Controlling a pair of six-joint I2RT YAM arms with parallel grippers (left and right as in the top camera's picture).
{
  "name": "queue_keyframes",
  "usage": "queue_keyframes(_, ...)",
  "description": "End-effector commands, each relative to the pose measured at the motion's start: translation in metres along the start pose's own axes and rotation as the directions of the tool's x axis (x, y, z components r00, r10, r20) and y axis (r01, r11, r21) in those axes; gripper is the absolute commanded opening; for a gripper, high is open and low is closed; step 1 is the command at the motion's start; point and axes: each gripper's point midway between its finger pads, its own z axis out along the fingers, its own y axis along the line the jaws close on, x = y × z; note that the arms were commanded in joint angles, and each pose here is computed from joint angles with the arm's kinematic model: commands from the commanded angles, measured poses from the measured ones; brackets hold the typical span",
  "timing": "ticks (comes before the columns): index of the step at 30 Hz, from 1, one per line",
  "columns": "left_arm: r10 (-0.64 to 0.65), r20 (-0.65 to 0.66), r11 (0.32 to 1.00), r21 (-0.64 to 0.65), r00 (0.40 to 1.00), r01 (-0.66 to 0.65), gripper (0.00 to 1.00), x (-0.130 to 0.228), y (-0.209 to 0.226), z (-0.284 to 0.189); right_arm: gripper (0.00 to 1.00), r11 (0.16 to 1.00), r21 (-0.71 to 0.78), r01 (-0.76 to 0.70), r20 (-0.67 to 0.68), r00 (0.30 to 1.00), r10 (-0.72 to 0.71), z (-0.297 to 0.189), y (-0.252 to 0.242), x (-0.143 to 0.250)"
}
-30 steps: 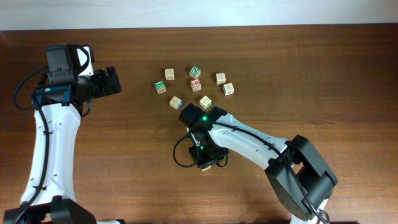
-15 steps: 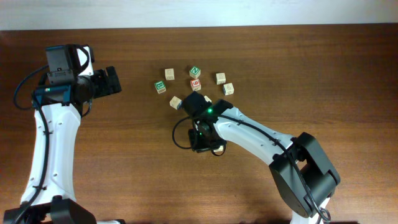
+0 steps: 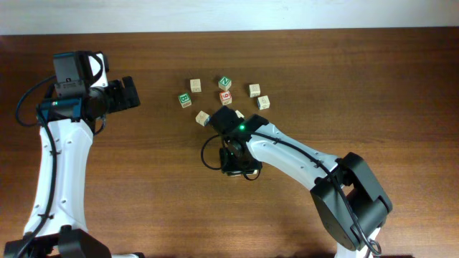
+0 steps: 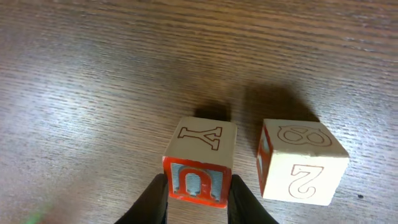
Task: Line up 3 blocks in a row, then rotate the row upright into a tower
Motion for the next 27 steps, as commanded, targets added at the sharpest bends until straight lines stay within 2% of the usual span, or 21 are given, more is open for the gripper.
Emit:
queue_keyframes(1,-0.009,0.016,1.0,0.001,1.0,0.009,0.99,-0.007,0.0,-0.002,0.28,0.998,0.014,-0.053,0.022,0.998,0.053,-0.005,-0.006,-0.009)
queue_keyframes(3,-0.009,0.016,1.0,0.001,1.0,0.009,0.99,-0.007,0.0,-0.002,0.36,0.998,0.014,-0.054,0.023,0.998,0.053,-0.005,-0.006,-0.009)
queue_keyframes(7,-0.009,0.016,1.0,0.001,1.0,0.009,0.99,-0.007,0.0,-0.002,0.46,0.999,0.007,-0.048,0.032,0.998,0.048,-0.005,-0.005,-0.012)
queue_keyframes(11,-0.009,0.016,1.0,0.001,1.0,0.009,0.99,-0.007,0.0,-0.002,0.47,1.0,-0.018,0.0,0.057,0.998,0.001,-0.016,0.005,-0.021)
queue_keyframes(14,-0.009,0.016,1.0,0.001,1.0,0.009,0.99,-0.007,0.0,-0.002,0.48,0.997,-0.071,0.038,0.165,0.986,-0.026,-0.06,0.026,-0.055)
queue_keyframes(15,-0.009,0.016,1.0,0.001,1.0,0.009,0.99,-0.007,0.0,-0.002,0.52,0.995,-0.086,0.048,0.218,0.976,-0.028,-0.076,0.029,-0.071)
queue_keyframes(18,-0.009,0.016,1.0,0.001,1.0,0.009,0.99,-0.007,0.0,-0.002,0.55,0.999,-0.036,-0.009,0.39,0.92,0.022,-0.105,0.001,-0.124)
queue_keyframes(21,-0.009,0.016,1.0,0.001,1.0,0.009,0.99,-0.007,0.0,-0.002,0.59,0.996,-0.035,-0.087,0.419,0.903,0.094,-0.095,-0.024,-0.15)
queue_keyframes(23,-0.009,0.016,1.0,0.001,1.0,0.009,0.99,-0.007,0.0,-0.002,0.61,0.981,-0.069,-0.183,0.394,0.898,0.196,-0.079,-0.034,-0.158)
queue_keyframes(27,-0.009,0.016,1.0,0.001,1.0,0.009,0.99,-0.007,0.0,-0.002,0.69,0.947,-0.145,-0.287,0.322,0.891,0.32,-0.035,-0.023,-0.166)
